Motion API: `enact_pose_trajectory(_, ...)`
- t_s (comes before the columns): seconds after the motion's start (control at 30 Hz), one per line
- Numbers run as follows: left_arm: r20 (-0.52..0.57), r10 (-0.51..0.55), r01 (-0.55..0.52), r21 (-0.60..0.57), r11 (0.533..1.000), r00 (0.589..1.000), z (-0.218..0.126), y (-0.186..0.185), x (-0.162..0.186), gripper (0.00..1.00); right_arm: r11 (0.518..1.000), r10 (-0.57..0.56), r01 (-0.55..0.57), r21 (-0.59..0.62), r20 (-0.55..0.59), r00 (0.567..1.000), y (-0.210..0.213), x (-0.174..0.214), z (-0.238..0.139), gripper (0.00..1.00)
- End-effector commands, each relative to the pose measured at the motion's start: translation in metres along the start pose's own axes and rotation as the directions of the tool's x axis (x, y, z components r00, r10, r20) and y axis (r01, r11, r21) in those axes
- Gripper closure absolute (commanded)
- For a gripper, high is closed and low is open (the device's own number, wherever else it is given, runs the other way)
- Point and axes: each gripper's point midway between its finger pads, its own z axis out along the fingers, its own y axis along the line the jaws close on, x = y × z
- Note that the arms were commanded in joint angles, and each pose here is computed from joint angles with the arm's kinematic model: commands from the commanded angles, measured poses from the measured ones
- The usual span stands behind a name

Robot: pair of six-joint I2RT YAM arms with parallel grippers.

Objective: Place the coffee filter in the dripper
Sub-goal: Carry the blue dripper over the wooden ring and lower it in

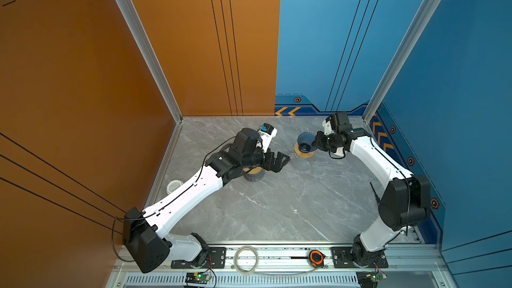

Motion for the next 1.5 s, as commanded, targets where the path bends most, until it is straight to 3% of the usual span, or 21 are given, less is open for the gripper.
enact_pose_trajectory(0.0,0.016,-0.003,0.002,0.021,1.000,1.000,0.002,-0.001,-0.008,0.02,1.000,-0.022,0.022,0.006,0.016,1.000,-0.002,-0.005,0.001,0.97)
enact_pose_trajectory(0.43,0.010,-0.006,0.006,0.025,1.000,1.000,0.003,0.000,-0.008,0.02,0.999,-0.023,0.027,0.030,-0.119,0.993,-0.016,0.026,0.014,0.97)
enact_pose_trajectory(1.1,0.016,-0.013,0.012,0.049,0.999,1.000,0.001,-0.002,-0.014,0.02,0.993,-0.118,0.118,-0.019,-0.314,0.942,-0.003,0.066,-0.011,0.96)
enact_pose_trajectory(1.47,-0.009,-0.018,0.019,0.064,0.998,1.000,0.014,-0.009,-0.024,0.02,0.994,-0.102,0.108,0.012,-0.232,0.967,0.009,0.059,-0.023,0.89)
